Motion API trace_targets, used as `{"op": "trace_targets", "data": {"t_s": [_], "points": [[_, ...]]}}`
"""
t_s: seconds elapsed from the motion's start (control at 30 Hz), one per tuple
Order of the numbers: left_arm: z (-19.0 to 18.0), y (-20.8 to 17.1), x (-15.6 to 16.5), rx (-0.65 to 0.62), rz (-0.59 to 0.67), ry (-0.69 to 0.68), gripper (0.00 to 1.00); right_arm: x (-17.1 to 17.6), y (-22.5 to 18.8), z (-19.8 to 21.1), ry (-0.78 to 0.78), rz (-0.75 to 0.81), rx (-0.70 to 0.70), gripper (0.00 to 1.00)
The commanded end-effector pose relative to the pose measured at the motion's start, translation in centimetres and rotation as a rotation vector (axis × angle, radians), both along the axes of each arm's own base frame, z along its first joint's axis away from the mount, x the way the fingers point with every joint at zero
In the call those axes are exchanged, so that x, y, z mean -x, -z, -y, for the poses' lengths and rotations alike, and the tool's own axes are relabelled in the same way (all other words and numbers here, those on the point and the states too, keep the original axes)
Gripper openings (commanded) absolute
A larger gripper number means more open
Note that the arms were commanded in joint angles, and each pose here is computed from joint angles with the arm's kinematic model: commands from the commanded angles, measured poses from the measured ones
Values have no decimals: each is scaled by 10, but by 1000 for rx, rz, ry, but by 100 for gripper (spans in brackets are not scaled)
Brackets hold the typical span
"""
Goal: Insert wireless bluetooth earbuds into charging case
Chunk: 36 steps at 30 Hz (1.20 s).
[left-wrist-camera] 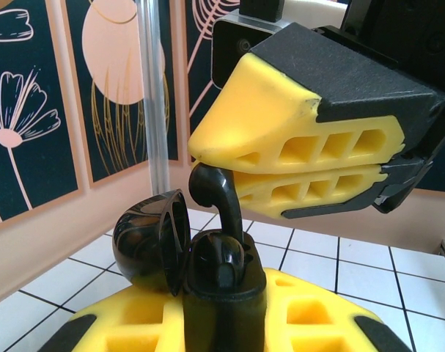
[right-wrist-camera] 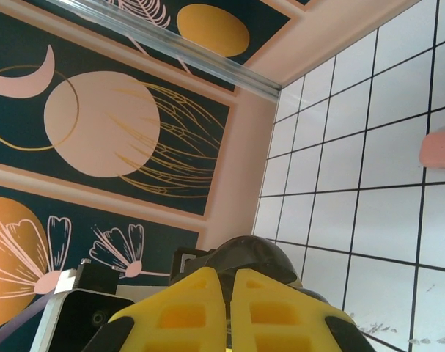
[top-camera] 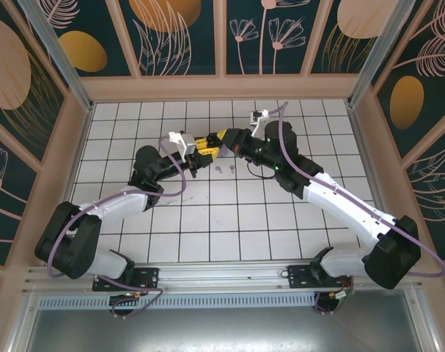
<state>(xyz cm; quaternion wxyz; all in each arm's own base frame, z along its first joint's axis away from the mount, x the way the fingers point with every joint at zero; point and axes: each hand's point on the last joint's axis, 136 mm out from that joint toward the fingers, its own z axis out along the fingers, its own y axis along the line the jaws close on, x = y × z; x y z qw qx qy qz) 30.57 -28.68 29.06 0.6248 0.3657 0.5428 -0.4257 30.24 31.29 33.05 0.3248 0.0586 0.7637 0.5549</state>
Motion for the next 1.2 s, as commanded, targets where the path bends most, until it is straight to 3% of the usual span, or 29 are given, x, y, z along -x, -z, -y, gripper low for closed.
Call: {"op": "trace_targets", "data": {"t_s": [0.0,0.67,0.9,1.17], "points": [[-8,-35,-5,78,98,-55,0,3,18,3,-14,-65,30,8],[-2,-30,1,60,80,1,0,-21,34,16,112,-78,220,17],[-2,-26,1,53,71,-1,0,-23,18,14,107,-30,209,30],[-2,-24,1,55,66,-2,0,-24,0,20,132,8,218,33]]}}
